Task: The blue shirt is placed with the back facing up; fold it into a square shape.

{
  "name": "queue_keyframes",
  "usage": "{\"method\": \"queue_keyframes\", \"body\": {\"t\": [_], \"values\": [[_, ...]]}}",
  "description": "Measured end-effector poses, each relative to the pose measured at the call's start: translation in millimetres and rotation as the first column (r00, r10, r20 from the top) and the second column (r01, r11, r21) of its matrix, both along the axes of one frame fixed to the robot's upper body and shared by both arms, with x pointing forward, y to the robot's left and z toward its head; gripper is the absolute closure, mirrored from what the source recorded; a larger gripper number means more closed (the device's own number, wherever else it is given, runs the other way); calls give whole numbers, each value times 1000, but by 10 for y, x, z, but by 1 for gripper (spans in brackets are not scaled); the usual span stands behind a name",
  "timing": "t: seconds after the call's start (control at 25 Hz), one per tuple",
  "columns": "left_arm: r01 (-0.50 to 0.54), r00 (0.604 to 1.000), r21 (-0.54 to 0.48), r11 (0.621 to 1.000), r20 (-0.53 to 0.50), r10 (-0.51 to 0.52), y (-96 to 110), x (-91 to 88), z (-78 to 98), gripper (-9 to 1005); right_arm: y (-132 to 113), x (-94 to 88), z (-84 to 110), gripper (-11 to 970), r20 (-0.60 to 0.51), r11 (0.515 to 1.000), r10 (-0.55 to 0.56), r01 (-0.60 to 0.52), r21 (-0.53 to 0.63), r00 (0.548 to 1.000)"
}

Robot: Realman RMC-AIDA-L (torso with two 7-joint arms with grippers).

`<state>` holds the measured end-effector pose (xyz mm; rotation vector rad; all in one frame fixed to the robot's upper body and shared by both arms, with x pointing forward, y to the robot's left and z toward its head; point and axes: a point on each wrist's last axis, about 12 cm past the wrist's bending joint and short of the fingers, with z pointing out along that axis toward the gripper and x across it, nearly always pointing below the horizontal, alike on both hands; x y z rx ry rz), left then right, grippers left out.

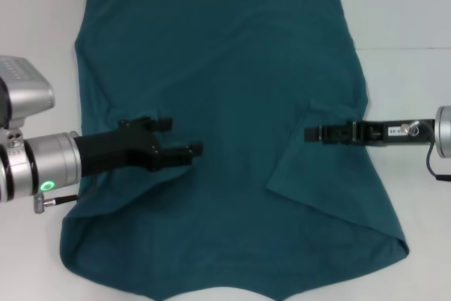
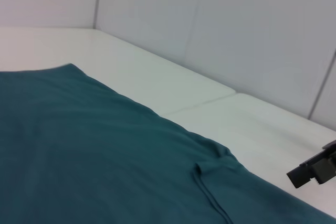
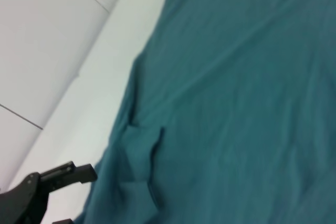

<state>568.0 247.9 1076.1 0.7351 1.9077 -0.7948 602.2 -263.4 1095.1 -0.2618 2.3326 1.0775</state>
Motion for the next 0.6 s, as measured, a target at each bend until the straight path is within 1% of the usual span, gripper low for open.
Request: {"method": "queue_keyframes", "body": {"t": [0.12,0.16,0.2,0.32,0.44,0.52,0.6], "values": [[-31,999,-25,999,-11,30,57,-5,12,89,18,7,19,408,41,1000,8,-9,17,999],[-58,998,-45,997,-29,56,109,-17,14,89,32,7,19,385,52,1000,12,-13,21,999],[-58,998,-45,997,-29,56,109,-17,14,89,47,8,18,362,63,1000,15,-16,24,998],[-88,995,-59,994,-42,86,196,-59,17,88,71,17,23,293,89,999,6,-9,42,996],[-112,993,-63,992,-49,109,301,-142,13,88,57,36,19,176,101,998,-32,26,57,994],[-136,990,-70,988,-52,133,407,-219,17,88,38,54,14,98,107,997,-55,50,55,993],[-150,988,-84,985,-51,146,504,-300,30,88,28,65,12,69,111,997,-68,62,53,992]]}}
